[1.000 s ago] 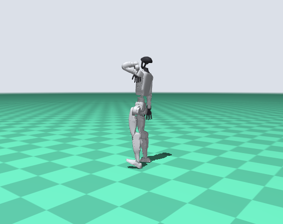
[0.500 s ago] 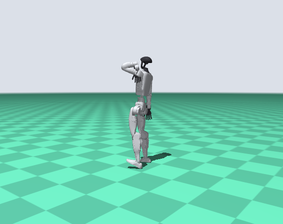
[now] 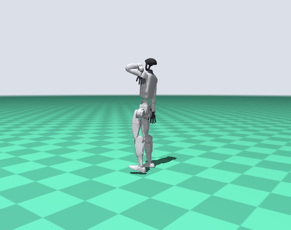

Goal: In place motions

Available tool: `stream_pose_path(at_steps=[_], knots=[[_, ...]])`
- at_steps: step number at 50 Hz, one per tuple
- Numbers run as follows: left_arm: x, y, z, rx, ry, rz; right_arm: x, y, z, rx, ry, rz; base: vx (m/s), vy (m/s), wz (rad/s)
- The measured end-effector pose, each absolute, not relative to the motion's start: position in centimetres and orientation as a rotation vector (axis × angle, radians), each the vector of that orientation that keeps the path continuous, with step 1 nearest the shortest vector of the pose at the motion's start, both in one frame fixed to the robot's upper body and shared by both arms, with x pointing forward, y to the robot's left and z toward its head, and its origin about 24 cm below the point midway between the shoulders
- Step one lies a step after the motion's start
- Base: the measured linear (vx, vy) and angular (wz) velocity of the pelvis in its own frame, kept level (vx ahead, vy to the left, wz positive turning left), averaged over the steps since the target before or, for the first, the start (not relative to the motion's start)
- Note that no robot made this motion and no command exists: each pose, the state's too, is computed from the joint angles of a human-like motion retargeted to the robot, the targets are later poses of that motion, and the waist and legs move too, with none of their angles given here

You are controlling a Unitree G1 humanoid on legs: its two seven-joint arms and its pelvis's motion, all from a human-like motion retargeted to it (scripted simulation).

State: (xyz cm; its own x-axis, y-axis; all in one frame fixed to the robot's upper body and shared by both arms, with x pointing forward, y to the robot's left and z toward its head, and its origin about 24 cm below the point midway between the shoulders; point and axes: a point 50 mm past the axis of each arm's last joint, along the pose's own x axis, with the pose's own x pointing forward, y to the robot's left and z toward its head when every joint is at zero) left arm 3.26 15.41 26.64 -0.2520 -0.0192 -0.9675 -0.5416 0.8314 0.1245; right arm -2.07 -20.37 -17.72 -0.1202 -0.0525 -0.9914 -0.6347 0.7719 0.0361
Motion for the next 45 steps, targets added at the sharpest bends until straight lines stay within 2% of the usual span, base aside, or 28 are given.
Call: stream_pose_path(at_steps=[18, 28, 38, 45], knots=[[3.0, 15.6, 26.8, -0.439, 1.740, 0.614, 0.1, -22.1, -17.5, -0.670, 1.584, 0.546, -0.13, -0.09, 0.25], [3.0, 15.6, 26.7, -0.408, 1.775, 0.620, -0.8, -22.8, -17.3, -0.663, 1.613, 0.507, 0.10, 0.16, 0.22], [3.4, 15.3, 26.4, -0.527, 1.792, 0.615, -2.5, -21.7, -17.5, -0.548, 1.636, 0.453, 0.16, 0.18, 0.02], [3.5, 15.1, 26.5, -0.530, 1.759, 0.560, -0.7, -21.6, -17.6, -0.590, 1.555, 0.493, 0.07, 0.23, -0.26]])
